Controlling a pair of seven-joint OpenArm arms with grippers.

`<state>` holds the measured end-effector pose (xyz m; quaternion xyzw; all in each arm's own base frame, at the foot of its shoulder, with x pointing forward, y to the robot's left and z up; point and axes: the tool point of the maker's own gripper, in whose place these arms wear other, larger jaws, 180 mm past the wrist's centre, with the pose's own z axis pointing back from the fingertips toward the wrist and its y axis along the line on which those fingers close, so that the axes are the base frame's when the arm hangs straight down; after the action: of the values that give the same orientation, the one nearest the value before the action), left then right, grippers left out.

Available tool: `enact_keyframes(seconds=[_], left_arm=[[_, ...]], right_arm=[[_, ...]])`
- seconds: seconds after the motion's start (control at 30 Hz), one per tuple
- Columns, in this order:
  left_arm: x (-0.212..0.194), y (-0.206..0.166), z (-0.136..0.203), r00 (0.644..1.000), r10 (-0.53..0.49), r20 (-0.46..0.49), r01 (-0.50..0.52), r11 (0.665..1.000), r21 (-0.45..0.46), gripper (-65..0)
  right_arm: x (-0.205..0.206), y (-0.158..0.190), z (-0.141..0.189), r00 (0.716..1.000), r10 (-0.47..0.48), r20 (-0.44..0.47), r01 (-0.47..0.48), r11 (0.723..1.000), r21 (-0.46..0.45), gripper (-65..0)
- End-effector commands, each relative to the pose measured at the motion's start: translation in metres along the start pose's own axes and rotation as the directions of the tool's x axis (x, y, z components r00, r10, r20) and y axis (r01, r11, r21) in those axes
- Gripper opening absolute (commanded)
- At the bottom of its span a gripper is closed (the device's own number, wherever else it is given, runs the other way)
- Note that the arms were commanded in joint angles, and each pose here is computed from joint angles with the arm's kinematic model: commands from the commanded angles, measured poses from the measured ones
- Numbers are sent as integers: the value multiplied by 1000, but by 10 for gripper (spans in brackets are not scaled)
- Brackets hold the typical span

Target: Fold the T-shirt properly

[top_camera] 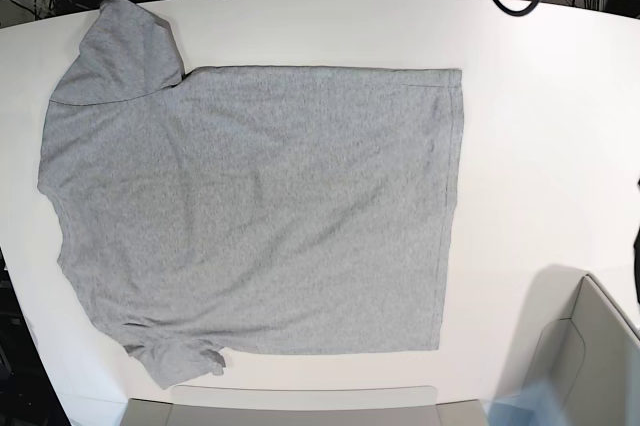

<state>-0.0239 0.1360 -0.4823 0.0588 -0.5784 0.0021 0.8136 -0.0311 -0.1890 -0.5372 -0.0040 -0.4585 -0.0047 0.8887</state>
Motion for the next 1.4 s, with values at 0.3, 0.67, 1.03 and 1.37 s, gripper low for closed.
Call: enact_keyframes(seconds=[0.3,0.67,1.03,1.37], left_arm=[[101,13,2,952,-23,305,16,1000,24,-618],[178,20,-41,914,-24,405,7,999,42,-573],[209,22,-89,954,4,301,-18,999,43,-574],[204,12,-112,969,32,246,-39,999,24,-574]], right_arm=[[100,15,55,954,-101,282,87,994,62,-647],[190,-7,46,900,-234,369,210,972,105,-517],[194,-67,34,869,-416,269,428,904,13,-383],[194,-117,27,816,-508,277,548,832,-87,-380]])
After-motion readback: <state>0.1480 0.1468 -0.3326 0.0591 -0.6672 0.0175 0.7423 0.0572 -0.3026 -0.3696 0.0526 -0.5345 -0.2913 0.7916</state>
